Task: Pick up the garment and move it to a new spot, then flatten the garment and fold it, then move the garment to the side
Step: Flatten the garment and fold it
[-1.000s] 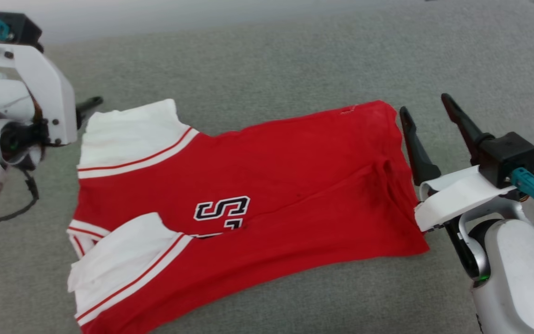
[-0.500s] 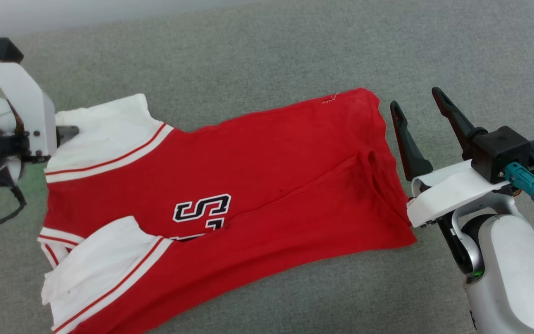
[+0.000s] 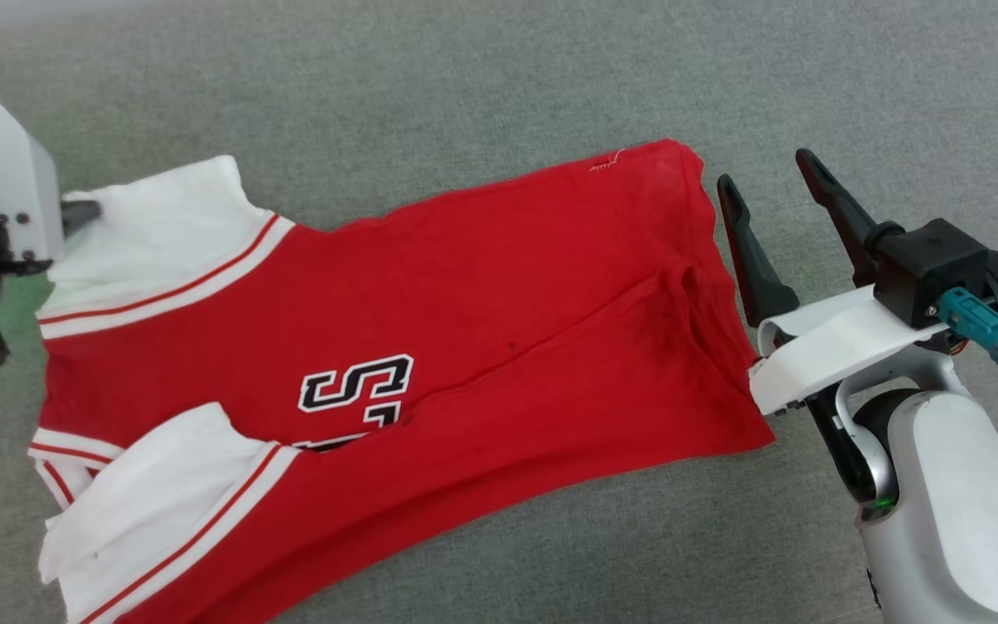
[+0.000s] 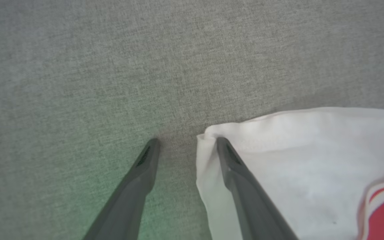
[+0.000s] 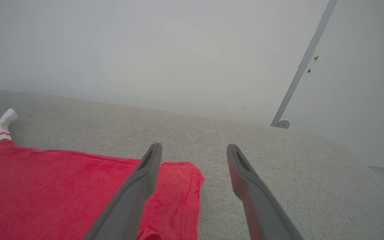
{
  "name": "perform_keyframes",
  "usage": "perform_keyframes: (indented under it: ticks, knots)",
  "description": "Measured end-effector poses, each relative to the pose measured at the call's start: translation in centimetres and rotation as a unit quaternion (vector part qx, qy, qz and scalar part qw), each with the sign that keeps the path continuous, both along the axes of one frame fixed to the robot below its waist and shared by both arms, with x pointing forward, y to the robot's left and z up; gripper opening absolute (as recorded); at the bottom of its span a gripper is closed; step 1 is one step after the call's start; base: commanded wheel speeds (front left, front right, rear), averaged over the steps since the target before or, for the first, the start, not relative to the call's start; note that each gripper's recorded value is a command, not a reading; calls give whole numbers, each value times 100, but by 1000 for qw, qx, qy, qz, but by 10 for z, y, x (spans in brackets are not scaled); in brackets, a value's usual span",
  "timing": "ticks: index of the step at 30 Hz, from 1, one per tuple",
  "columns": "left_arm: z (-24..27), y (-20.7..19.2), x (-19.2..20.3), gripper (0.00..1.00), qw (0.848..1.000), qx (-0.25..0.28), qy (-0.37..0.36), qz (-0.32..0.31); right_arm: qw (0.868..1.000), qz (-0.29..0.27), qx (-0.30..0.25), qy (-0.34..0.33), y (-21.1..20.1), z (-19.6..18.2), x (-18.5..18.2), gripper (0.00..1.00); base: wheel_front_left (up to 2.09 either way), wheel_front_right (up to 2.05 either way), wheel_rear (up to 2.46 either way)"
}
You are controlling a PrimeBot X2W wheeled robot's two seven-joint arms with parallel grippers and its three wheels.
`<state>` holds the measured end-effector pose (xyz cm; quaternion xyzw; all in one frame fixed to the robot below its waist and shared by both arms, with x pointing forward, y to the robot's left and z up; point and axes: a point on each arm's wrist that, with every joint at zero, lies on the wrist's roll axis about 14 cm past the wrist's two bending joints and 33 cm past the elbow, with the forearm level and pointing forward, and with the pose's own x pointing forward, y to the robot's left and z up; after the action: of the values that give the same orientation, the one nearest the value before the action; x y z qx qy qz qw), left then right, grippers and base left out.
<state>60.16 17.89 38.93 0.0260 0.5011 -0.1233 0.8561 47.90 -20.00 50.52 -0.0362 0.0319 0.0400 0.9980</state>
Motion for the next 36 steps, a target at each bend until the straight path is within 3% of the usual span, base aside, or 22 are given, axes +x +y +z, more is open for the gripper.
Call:
perform_keyframes:
  ticks: [1, 2, 3, 13, 19, 30, 36]
  knots:
    - [-3, -2, 0, 58, 1000, -3, 6, 0, 1000, -1, 0, 1, -1, -1, 0, 100, 0, 0, 0]
    - [-5, -3, -1, 39, 1000, -3, 13, -2, 1000, -3, 0, 3, -2, -2, 1, 100, 0, 0, 0]
    - [-7, -4, -2, 0, 1000, -7, 22, -1, 1000, -4, 0, 6, -2, -3, 2, 100, 0, 0, 0]
    - [-8, -11, -2, 0, 999, -19, 41, -10, 998, -20, 14, 61, -9, -13, 14, 100, 0, 0, 0]
    - [-6, -12, -1, 0, 999, -23, 38, -15, 989, -19, 20, 143, -9, -31, 34, 100, 0, 0, 0]
    - [-4, -11, 0, 0, 999, -31, 29, -22, 945, 7, 14, 327, 6, -97, 46, 100, 0, 0, 0]
    - [-3, -10, -1, 0, 999, -34, 25, -22, 926, 10, 27, 377, 10, -109, 51, 100, 0, 0, 0]
